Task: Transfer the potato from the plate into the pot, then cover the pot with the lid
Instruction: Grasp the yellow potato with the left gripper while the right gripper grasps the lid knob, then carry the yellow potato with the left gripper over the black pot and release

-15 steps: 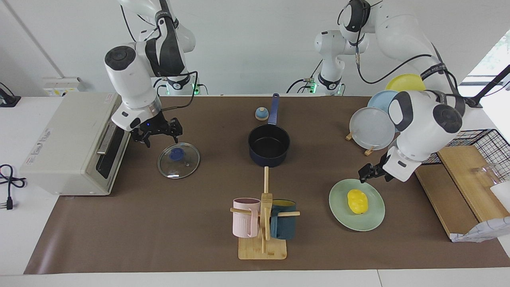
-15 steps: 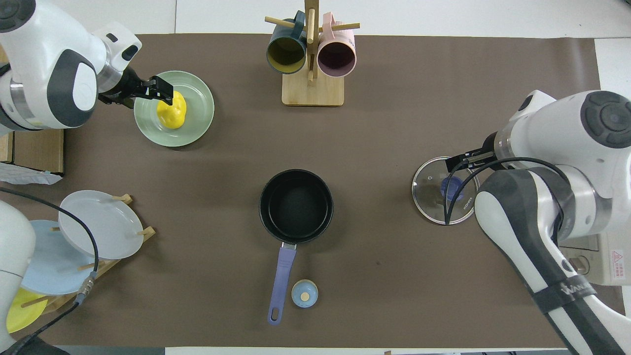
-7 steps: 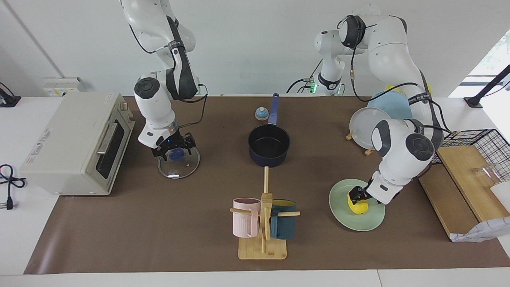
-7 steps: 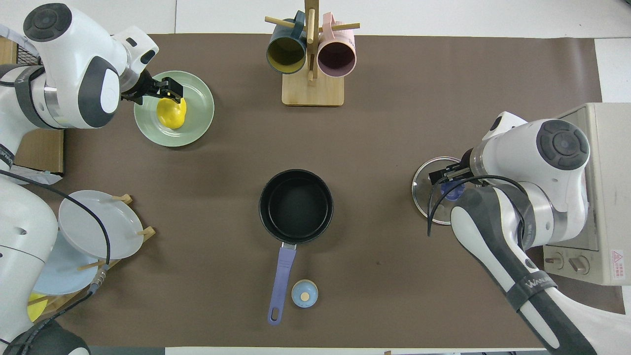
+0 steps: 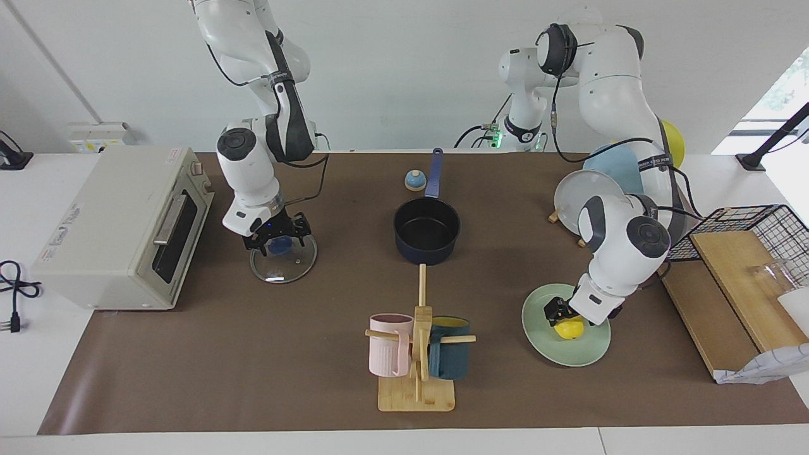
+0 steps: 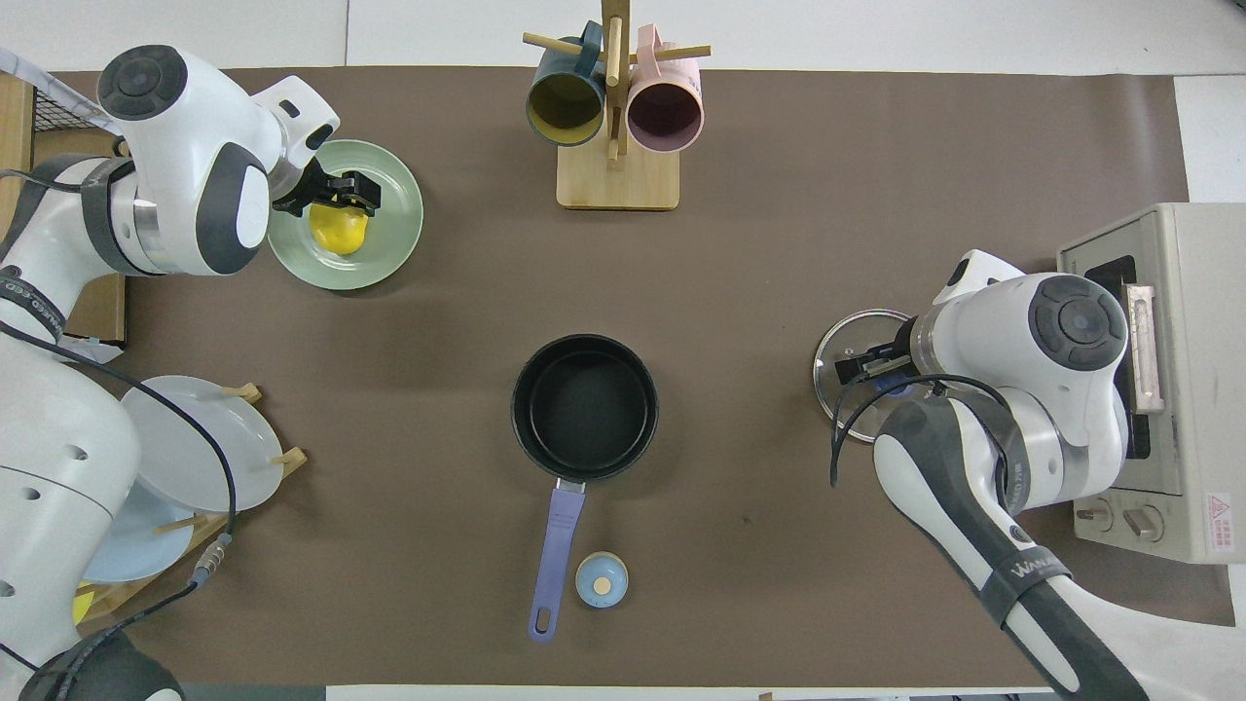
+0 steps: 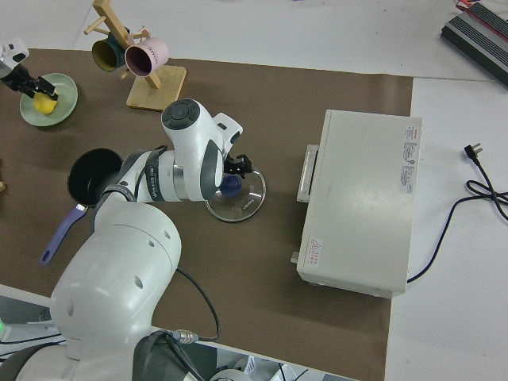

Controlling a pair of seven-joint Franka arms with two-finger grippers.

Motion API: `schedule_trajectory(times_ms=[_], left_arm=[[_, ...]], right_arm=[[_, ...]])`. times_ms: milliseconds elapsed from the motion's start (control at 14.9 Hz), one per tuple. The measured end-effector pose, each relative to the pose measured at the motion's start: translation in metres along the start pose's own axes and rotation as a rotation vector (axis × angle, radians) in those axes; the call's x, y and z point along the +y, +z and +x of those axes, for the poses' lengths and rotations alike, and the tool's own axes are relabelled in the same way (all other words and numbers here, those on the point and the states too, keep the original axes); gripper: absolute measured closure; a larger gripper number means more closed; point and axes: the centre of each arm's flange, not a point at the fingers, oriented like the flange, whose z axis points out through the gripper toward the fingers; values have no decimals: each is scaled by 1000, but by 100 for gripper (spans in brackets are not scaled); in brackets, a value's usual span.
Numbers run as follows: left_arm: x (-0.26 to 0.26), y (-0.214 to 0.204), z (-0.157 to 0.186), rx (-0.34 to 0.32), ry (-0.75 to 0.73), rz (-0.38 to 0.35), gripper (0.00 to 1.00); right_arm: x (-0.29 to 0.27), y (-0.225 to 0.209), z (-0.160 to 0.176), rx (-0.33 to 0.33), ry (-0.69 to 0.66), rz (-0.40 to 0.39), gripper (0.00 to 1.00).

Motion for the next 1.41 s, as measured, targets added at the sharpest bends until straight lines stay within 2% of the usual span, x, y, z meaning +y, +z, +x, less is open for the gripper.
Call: schedule_trajectory(times_ms=[67,134,201,402,536,603,670,804,938,1071,1138,1205,1272,1406], left_arm=[[0,0,0,0,0,0,11],[0,0,0,0,1,0,27],[0,-2,0,1,2,0,34],[1,-5,-1,-7,0,-2,34],[6,-35,-2,-12,-34,-41,34],[11,-66,-6,-17,-58,-70,34],[17,-104,-16,-29,-85,-90,34],[50,-183,-50,-59,-127,-101,34],[99,-228,-90,-70,-134,-99,34],[154,-228,-129,-76,-138,-97,34],[183,-214,-147,-53,-147,-106,34],[212,-195,-166,-26,-152,-119,34],[235,-172,-185,-10,-146,-129,34],[267,-133,-219,-22,-128,-123,34]], right_arm=[[1,2,-1,-4,3,0,0],[3,3,-3,-7,6,1,0],[5,4,-4,-10,10,1,0],[6,7,-7,-18,12,1,0],[6,8,-7,-19,12,1,3],[6,8,-7,-19,12,1,3],[6,8,-8,-19,12,1,8],[6,8,-8,-20,12,1,11],[6,8,-8,-20,12,1,14],[6,8,-8,-20,12,1,16],[6,8,-8,-20,12,1,17],[6,8,-8,-20,12,1,24],[6,8,-8,-20,12,1,24],[6,7,-8,-18,12,1,34]])
